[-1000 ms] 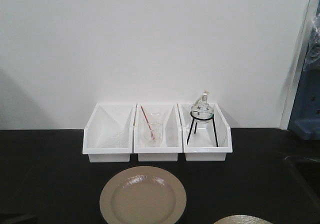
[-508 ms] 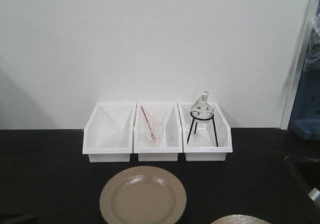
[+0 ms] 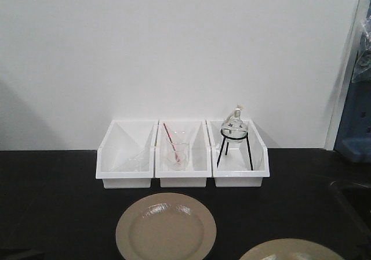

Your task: Arrange circular plates on left workspace

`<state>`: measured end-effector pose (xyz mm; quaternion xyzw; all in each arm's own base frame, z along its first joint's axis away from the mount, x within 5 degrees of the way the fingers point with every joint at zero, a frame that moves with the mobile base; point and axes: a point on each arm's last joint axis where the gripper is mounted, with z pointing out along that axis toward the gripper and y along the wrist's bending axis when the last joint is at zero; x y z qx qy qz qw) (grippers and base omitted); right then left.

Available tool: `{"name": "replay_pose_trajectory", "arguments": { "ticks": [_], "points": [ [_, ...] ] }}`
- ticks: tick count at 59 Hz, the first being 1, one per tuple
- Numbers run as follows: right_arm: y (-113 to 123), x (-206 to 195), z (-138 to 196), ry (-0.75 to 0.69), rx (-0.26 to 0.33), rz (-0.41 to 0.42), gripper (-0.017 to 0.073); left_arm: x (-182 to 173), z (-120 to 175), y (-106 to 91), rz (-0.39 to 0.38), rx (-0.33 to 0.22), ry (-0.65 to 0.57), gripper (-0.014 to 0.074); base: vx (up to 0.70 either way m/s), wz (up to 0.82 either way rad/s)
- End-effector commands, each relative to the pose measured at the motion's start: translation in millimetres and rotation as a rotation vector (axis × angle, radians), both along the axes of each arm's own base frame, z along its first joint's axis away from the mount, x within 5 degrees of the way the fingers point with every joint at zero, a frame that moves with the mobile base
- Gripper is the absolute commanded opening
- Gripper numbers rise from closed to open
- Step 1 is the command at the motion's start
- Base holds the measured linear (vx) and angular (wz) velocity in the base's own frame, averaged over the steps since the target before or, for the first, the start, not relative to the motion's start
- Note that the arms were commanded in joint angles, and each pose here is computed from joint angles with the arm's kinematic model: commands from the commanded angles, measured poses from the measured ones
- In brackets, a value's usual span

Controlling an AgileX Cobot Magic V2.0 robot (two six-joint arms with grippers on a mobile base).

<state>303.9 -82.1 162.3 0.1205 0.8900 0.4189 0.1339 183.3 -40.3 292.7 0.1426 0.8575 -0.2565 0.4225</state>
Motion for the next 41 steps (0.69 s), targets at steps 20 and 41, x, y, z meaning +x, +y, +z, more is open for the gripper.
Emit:
{"name": "replay_pose_trajectory", "arguments": {
  "ticks": [20, 41],
  "points": [
    [51.4, 26.2, 99.6, -0.366, 0.322, -0.202, -0.0005, 0.4, 14.0, -1.7, 0.020, -0.056, -0.045, -0.0001, 0.00, 0.00],
    [153.0, 64.1, 85.1, -0.330, 0.284, -0.203, -0.0005, 0.4, 14.0, -1.7, 0.021, -0.057, -0.045, -0.0001, 0.00, 0.00]
  ]
}}
